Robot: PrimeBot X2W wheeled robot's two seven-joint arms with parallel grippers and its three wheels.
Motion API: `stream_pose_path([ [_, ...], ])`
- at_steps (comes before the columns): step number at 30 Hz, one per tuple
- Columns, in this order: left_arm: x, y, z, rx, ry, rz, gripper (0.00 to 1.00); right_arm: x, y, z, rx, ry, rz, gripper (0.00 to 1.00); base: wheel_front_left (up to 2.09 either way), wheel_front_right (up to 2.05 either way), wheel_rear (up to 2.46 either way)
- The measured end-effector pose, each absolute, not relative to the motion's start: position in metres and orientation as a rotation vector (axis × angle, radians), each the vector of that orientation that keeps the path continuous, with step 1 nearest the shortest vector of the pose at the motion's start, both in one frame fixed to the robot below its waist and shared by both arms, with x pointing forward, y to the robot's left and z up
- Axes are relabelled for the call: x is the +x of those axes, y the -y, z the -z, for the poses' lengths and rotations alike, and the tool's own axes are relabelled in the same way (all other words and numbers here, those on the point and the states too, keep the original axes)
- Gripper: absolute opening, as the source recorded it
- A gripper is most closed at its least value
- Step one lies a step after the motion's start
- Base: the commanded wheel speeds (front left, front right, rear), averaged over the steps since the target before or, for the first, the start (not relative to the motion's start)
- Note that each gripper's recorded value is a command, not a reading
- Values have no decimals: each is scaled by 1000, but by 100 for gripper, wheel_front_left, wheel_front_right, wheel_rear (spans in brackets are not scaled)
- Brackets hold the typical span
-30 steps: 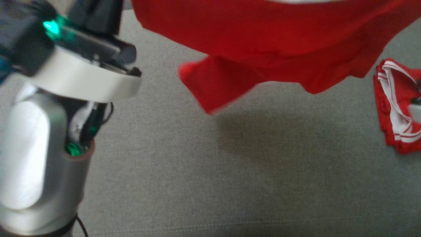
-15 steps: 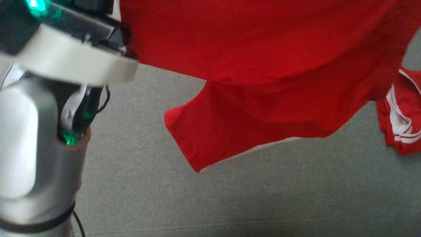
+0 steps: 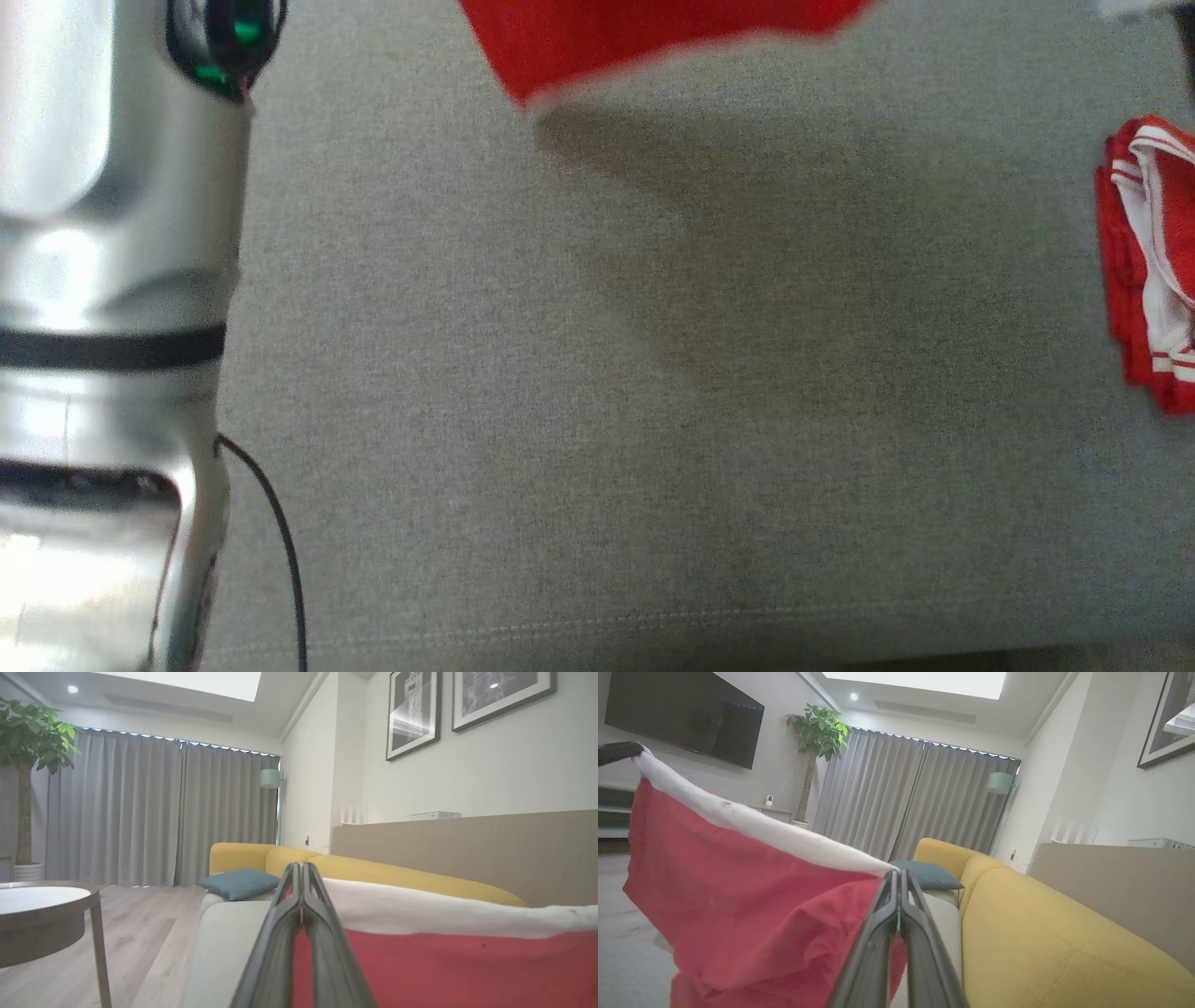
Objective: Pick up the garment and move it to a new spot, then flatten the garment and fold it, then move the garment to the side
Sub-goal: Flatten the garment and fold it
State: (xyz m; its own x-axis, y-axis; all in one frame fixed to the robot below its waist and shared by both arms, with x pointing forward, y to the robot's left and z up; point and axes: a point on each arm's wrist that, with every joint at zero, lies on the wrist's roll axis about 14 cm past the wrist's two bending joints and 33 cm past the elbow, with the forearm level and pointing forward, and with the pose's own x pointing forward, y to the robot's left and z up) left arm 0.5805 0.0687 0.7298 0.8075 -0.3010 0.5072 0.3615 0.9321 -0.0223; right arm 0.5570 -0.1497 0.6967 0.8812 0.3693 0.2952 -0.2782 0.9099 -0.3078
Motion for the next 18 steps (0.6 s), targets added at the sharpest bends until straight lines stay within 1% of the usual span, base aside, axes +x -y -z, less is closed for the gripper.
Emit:
stream_pose_path([
  [2,594,-72,-718,-122,488,339,0,570,143,-688,-247,345,-349,0,0,0,0],
  [3,594,-72,-718,-122,488,339,0,570,143,-688,-247,345,-349,0,0,0,0],
  [5,607,-73,-694,-135,424,326,0,584,138,-667,-220,302,-351,0,0,0,0],
  [6,617,-75,-652,-176,310,303,0,593,132,-631,-188,223,-359,0,0,0,0],
  [10,613,-88,-538,-266,28,229,0,597,115,-550,-133,48,-392,0,0,0,0],
  [12,599,-97,-482,-315,-109,181,0,591,108,-509,-111,-43,-407,0,0,0,0],
  [14,582,-106,-440,-356,-206,140,0,578,106,-467,-91,-137,-418,0,0,0,0],
  [18,552,-112,-397,-434,-295,97,0,535,108,-400,-29,-301,-414,0,0,0,0],
])
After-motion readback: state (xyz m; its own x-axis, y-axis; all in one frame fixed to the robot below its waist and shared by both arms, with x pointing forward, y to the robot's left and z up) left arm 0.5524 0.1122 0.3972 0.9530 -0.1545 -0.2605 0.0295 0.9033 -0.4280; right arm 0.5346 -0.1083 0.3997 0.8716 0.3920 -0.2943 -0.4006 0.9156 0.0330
